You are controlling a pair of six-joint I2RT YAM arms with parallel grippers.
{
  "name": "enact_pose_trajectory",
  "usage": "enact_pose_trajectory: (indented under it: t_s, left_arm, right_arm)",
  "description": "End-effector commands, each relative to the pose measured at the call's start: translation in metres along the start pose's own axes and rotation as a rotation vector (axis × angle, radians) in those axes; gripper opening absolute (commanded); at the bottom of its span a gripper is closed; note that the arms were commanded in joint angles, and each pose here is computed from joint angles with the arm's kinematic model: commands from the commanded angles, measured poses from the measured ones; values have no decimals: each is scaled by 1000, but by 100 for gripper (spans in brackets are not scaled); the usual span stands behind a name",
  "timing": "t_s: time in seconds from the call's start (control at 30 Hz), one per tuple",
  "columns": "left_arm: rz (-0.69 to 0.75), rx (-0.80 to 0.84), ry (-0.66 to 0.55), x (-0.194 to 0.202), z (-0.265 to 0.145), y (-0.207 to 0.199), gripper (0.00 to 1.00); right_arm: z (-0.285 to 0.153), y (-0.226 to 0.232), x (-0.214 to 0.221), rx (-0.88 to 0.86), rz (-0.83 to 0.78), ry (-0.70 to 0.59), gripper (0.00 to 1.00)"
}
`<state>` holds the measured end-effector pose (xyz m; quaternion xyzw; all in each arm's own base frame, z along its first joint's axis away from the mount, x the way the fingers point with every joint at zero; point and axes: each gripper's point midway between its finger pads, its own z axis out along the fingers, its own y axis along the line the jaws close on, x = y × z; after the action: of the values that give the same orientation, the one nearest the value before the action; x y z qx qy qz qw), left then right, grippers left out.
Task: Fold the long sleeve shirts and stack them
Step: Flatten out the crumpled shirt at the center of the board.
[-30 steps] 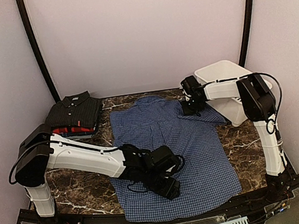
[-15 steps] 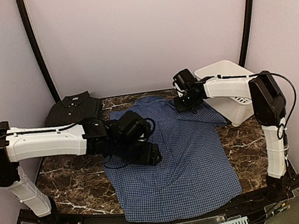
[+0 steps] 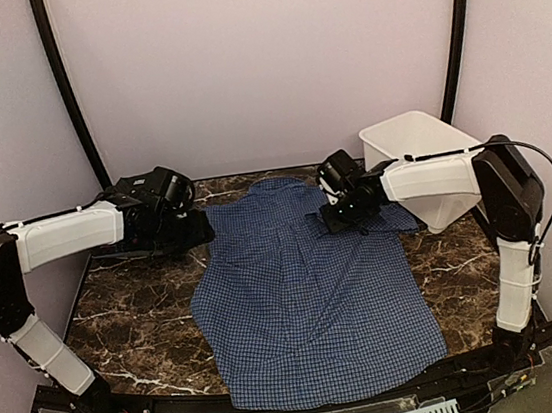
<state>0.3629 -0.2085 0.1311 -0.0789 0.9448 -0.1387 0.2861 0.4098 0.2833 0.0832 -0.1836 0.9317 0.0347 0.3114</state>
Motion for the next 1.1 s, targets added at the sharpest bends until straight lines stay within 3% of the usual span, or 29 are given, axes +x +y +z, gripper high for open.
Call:
enact_pose_trajectory:
  t_s: [0.0, 0.27, 0.5, 0.6, 0.77, 0.97, 1.07]
  left_arm:
    - [-26, 16, -8, -17, 28, 14, 64]
    - [-38, -19, 46, -22, 89, 24, 54]
    - [-26, -17, 48, -27, 115, 21, 48]
    - [-19, 5, 41, -32, 120, 15, 39]
    - [-6, 25, 2, -51, 109, 2, 4]
    - [91, 98, -116, -76, 65, -47, 0]
    - [171, 119, -122, -68, 51, -81, 0]
  right_arm:
    - [-25, 0, -14, -6, 36, -89, 0]
    - [-13, -22, 11, 114, 14, -44, 0]
    - [4, -20, 30, 108, 13, 0, 0]
    - [9, -19, 36, 104, 11, 15, 0]
    - [14, -18, 44, 104, 2, 37, 0]
    - [24, -18, 56, 105, -2, 72, 0]
    - [28, -16, 61, 99, -1, 83, 0]
